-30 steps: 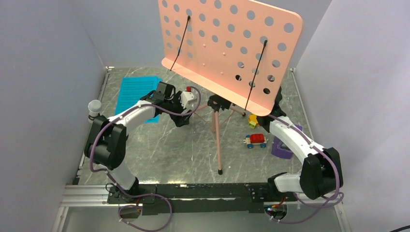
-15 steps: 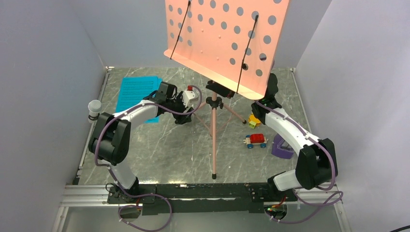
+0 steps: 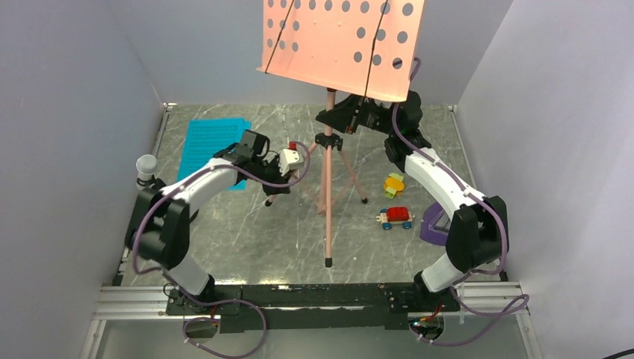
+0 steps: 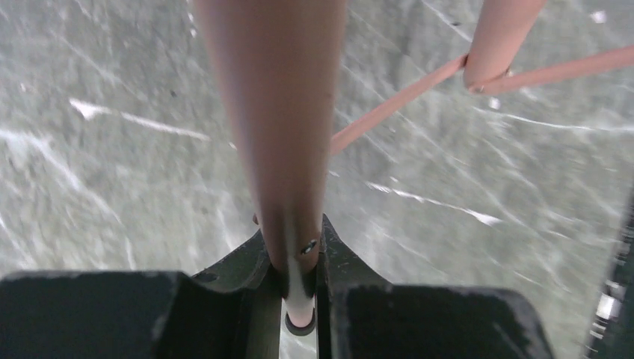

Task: Pack up the instrument practice props

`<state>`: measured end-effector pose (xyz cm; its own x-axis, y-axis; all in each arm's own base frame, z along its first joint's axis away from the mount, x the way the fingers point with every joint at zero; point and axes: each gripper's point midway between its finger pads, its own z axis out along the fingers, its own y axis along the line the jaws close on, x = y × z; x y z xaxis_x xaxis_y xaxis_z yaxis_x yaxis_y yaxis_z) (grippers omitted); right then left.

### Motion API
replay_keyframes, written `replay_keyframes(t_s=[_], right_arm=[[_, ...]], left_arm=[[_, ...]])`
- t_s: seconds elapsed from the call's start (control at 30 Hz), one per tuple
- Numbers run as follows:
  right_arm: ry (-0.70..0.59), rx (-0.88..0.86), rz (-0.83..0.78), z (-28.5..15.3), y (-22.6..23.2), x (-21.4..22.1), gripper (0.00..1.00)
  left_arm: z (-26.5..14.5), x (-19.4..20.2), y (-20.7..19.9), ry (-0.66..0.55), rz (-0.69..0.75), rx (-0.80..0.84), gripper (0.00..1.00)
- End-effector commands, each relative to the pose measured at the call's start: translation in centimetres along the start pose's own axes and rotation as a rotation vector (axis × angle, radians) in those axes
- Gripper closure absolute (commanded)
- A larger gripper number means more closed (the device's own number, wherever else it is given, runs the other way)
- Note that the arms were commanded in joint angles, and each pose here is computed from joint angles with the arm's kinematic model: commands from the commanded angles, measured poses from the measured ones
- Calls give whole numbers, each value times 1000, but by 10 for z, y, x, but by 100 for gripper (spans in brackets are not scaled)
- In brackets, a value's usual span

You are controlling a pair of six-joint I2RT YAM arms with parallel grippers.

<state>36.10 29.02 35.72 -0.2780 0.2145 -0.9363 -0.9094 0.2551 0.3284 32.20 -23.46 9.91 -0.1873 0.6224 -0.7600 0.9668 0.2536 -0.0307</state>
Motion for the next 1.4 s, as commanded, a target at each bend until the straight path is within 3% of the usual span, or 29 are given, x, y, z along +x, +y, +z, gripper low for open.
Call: replay_keyframes(t_s=[0.0,0.23,0.47,0.67,0.87,1.13,1.37], right_arm=[[-102,-84,-135,16,36,-62,100],[-47,-9,3,32,27,-40,100],[40,45,158,45,40,5,100],[108,157,358,47,35,39,100],[166,236,485,44,15,84,100],[219,293,597,55,-25,131,100],[304,377,677,47,-64,180,100]], left_arm=[[-71,-60,-42,-168,33,-13,99],[-108,-51,-72,-144,45,-31,99],[-107,-24,-137,-106,-87,247,99],[-114,-13,-165,-48,-175,395,99],[-99,1,-172,-54,-255,446,99],[-68,-3,-141,-80,-427,411,99],[-46,16,-127,-17,-658,482,99]])
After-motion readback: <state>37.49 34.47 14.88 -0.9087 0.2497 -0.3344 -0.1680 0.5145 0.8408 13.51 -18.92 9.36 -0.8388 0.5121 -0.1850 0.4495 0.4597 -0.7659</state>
